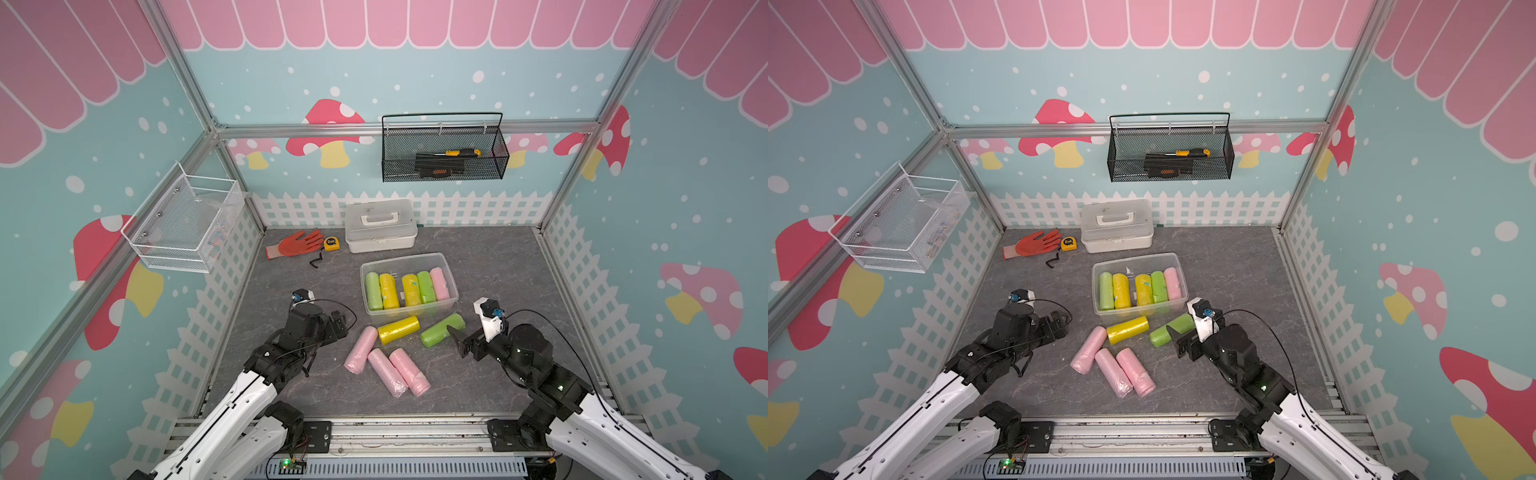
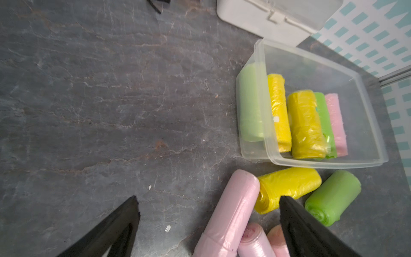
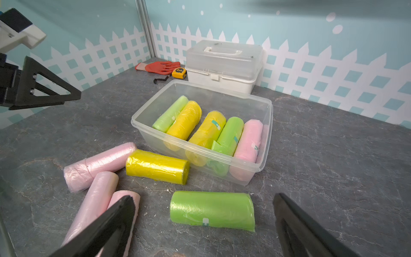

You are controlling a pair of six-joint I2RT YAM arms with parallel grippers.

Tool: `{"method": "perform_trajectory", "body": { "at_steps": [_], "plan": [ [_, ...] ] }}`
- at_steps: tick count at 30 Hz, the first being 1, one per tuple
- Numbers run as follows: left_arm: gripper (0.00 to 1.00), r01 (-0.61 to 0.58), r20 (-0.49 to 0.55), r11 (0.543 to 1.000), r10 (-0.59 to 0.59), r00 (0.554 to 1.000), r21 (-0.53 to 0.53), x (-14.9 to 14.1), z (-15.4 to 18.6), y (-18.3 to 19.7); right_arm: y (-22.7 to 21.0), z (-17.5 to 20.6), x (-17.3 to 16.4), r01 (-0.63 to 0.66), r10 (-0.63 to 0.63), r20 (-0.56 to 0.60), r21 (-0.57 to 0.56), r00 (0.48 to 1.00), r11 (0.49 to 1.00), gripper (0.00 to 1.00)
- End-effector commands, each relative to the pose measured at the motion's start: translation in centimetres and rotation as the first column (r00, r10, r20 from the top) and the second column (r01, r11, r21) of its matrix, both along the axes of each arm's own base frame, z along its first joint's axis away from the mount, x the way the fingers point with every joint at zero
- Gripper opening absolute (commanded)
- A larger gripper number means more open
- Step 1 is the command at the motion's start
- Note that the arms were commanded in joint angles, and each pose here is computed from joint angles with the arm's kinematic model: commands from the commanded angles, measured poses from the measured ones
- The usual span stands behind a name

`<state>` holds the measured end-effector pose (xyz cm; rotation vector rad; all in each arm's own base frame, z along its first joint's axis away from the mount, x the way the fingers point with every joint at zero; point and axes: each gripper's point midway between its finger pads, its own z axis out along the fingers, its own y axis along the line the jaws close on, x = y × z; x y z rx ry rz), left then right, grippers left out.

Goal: Put the roll of trash bags into the storage box
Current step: Pick up the roll of trash bags from the center of the board.

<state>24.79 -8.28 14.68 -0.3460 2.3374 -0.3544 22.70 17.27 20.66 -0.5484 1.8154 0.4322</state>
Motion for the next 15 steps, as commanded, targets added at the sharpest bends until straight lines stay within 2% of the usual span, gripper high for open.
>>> {"method": "perform_trajectory", "body": {
  "at_steps": [1,6,15],
  "plan": [
    [0.98,0.043,-0.103,0.999,-0.043,0.994,-0.008,-1.7,-1.6,-0.4,0.8,0.7,0.5,-0.018,0.018,0.006,-0.004,1.0,1.0,0.99],
    [0.98,0.116,-0.169,0.993,-0.113,0.979,0.004,-2.4,-3.0,-2.6,1.2,0.3,0.7,-0.03,0.03,-0.02,-0.02,0.999,0.999,0.99],
    [0.93,0.25,-0.335,0.963,-0.203,0.92,0.104,-3.1,-7.0,-5.6,0.8,0.8,0.4,-0.021,0.021,0.0,-0.005,1.0,1.0,0.99]
  ]
}}
